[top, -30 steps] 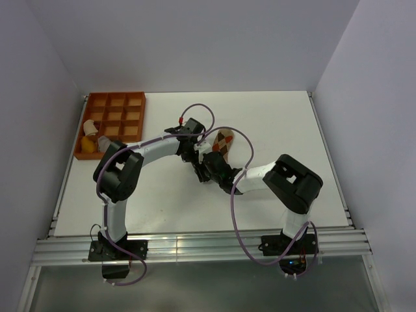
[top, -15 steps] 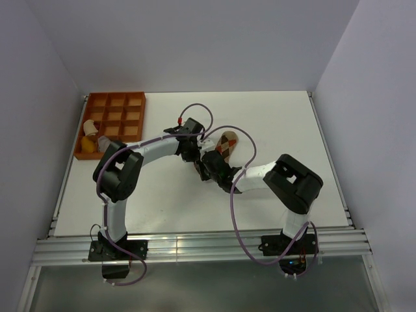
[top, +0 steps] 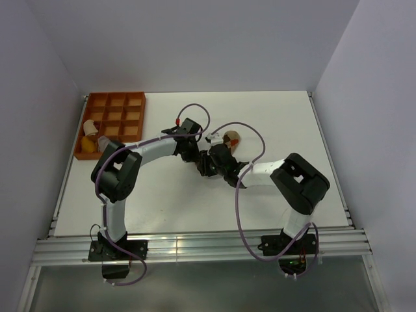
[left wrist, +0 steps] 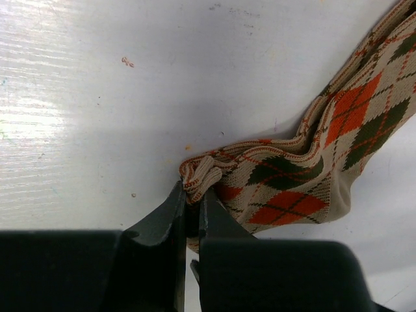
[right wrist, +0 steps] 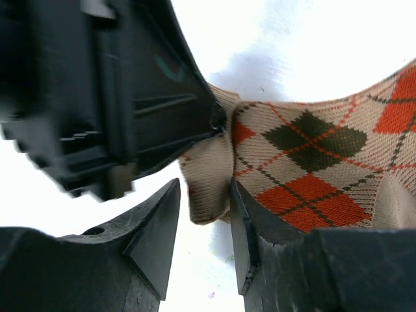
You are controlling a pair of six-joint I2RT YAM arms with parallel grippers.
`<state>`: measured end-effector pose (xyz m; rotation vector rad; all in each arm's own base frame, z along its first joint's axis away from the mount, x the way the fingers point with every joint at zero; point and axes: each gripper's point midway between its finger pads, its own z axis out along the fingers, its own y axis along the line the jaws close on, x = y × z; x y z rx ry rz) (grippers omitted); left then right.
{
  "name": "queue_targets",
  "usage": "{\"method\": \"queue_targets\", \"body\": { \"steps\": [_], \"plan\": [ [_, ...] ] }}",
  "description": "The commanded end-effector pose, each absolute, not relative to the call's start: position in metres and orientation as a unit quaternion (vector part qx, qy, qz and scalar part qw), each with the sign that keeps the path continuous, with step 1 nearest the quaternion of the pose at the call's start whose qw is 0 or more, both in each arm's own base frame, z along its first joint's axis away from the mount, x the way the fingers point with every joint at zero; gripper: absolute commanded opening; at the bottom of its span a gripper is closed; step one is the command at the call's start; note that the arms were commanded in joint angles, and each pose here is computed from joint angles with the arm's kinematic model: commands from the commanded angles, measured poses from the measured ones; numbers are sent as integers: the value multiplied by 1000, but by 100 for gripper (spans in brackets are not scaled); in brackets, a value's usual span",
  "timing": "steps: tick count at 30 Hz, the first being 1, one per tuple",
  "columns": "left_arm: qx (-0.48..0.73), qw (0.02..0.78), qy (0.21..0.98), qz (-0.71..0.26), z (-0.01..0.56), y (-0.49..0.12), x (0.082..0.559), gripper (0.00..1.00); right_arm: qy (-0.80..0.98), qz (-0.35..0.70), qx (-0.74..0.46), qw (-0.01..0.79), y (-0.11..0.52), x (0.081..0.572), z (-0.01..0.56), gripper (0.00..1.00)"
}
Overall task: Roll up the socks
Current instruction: Roll the sock at the center of the board.
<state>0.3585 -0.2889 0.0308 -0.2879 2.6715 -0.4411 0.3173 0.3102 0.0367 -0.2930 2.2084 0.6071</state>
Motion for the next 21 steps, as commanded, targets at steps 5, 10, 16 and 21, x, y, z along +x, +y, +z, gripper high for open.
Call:
{"method": "queue_targets", "body": {
  "steps": [5, 10, 16, 21],
  "plan": [
    [-94, 195, 963, -160, 28, -290, 352, 0, 837, 256, -155, 458, 323, 331, 84, 45],
    [-92, 199, 962, -163, 32, -291, 353, 0, 846, 247, -162, 444, 327, 332, 75, 45],
    [-93, 197, 962, -164, 32, -291, 354, 0, 865, 228, -156, 419, 325, 330, 54, 45],
    [-93, 198, 961, -169, 34, -293, 354, 0, 873, 223, -157, 405, 324, 324, 43, 41]
  ]
}}
